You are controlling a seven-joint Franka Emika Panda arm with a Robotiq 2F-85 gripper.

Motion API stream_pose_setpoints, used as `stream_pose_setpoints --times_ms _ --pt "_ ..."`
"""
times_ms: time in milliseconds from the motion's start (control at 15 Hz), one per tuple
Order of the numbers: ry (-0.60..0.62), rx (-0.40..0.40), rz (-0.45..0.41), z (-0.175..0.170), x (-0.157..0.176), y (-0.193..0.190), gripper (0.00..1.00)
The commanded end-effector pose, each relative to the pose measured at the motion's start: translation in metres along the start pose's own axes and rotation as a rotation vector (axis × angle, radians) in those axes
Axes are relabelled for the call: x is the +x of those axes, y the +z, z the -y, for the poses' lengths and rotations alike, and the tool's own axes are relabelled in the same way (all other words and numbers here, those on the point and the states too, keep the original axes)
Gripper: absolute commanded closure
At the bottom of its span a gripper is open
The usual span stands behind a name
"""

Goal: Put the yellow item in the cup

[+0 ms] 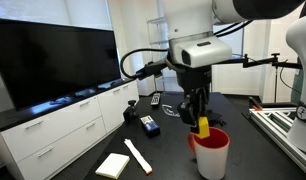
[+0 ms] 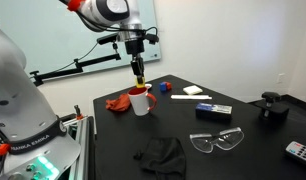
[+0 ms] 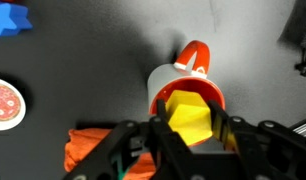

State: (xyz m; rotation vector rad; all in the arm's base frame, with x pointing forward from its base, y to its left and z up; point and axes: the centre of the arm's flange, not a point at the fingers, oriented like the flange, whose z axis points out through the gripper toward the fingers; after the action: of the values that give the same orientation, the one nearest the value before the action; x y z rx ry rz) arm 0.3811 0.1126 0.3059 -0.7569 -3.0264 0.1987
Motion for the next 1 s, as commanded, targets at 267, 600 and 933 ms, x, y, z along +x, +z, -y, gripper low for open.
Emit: stream_pose_setpoints --times_ms 267,600,933 --pt "-0.025 -0.002 0.005 -0.009 -0.004 0.006 0.81" --pt "-0.024 0.021 -0.001 -0.002 0.003 -0.001 0.81" --pt "-0.033 0.047 -0.003 0.005 0.01 -0.001 0.81"
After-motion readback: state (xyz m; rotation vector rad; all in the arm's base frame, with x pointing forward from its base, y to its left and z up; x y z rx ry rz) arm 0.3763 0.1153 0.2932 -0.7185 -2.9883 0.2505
